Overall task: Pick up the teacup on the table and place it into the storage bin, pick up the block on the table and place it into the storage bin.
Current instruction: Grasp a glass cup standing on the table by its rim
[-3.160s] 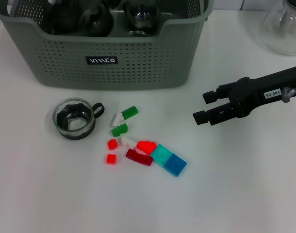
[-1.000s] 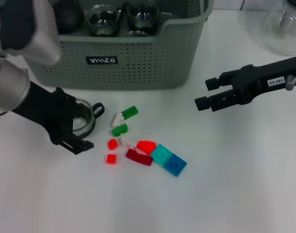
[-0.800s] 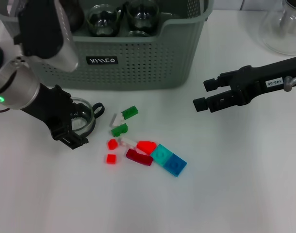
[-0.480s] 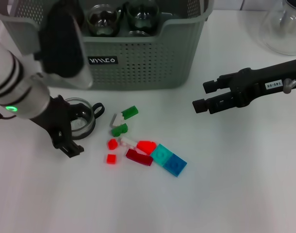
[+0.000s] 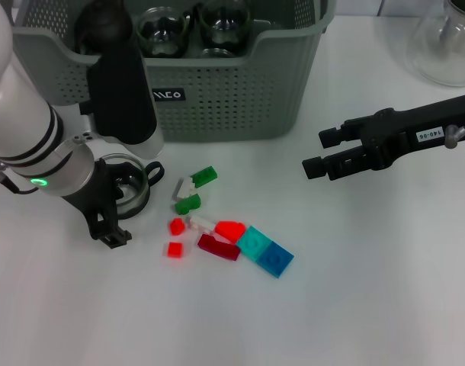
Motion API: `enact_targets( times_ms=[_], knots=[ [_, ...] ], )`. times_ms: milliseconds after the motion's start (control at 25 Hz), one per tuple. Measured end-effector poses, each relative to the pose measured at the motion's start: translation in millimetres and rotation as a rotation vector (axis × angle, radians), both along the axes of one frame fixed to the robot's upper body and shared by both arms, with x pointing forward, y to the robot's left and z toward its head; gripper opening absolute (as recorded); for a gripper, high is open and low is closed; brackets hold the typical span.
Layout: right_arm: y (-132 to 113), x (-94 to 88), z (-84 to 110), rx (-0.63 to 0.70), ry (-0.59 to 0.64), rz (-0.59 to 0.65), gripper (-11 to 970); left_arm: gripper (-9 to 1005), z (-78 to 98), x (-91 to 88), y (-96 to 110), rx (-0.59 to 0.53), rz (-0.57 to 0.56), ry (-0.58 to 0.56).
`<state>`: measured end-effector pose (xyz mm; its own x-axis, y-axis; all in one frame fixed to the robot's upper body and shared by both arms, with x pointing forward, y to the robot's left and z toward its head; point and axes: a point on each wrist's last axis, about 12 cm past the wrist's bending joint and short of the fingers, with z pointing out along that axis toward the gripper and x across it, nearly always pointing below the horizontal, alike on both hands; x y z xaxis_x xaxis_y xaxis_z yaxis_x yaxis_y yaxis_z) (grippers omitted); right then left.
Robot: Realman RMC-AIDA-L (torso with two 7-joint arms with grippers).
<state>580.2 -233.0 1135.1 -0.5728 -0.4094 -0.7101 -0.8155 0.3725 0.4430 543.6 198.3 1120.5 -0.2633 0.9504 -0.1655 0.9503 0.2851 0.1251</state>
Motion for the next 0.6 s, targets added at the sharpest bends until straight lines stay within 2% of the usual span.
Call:
enact_targets(
  times_ms=[240,440,600],
  knots=[
    [-0.7,-0.1,0.0,-0.001,0.001,-0.002,913,703,1.4,1.1,-1.8,0.000,0.001,-0.015],
    [-2.6,0.2,0.7,0.002,0.000,-0.009,912,498,2.5,0.4,-4.0,0.003,-0.004,-0.016],
    [-3.7,0.4,1.1,0.005,-0.002,-0.012,912,297,4.1,-0.5,-4.1,0.007,-0.010,-0.015]
  ],
)
